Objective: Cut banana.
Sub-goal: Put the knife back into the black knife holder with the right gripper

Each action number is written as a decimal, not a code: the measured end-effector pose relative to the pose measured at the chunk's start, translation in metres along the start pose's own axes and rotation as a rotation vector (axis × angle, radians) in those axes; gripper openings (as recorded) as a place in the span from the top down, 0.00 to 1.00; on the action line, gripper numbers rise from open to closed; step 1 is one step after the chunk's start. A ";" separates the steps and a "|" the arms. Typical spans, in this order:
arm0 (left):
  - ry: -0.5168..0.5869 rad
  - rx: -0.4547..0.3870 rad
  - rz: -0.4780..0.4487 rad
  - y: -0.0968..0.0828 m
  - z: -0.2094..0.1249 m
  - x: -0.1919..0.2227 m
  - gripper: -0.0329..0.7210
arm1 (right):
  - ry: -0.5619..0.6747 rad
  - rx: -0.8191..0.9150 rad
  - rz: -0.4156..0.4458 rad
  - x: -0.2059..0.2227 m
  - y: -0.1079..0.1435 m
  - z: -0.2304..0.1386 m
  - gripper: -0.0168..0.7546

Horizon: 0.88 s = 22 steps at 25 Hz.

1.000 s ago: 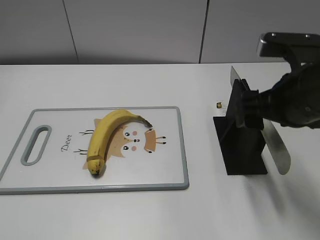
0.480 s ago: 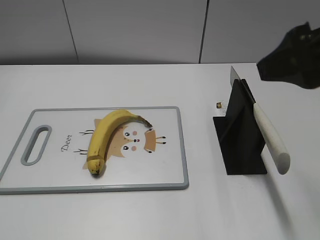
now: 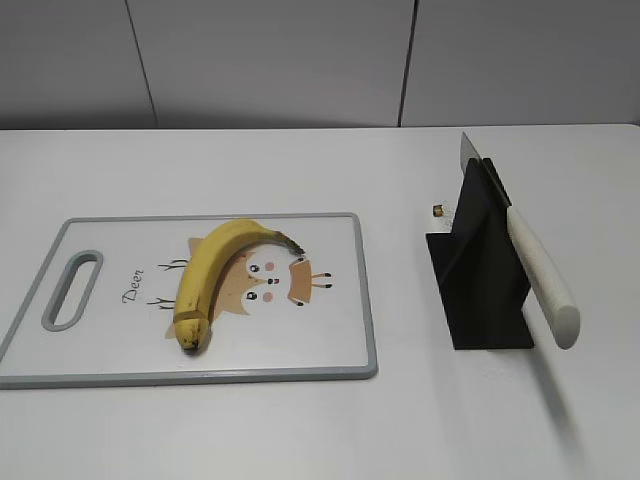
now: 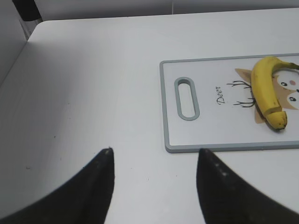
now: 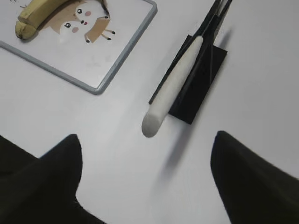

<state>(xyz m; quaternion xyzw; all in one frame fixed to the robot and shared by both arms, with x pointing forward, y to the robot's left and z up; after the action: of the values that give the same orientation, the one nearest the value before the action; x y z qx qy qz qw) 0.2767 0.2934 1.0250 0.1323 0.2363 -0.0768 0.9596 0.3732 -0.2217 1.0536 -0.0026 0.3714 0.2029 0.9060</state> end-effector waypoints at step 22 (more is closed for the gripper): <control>0.000 0.000 -0.001 0.000 0.000 0.000 0.23 | -0.197 -0.001 0.040 -0.060 -0.018 -0.087 0.20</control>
<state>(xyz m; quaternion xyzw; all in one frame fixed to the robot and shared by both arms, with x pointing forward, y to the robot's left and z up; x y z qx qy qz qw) 0.2767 0.2933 1.0250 0.1320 0.2363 -0.0772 0.9596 0.2825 -0.2734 1.0282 0.0241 0.2803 0.2203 0.9340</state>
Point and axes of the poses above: a point on each arm's last joint axis where the gripper is mounted, x pointing out along that axis toward the gripper, y along the wrist's bending axis when the last joint is at zero, z = x × y, the point moved 5 cm from there along x, pointing out along that axis toward the gripper, and after that the axes turned 10 degrees about x, right-handed, at the moved point
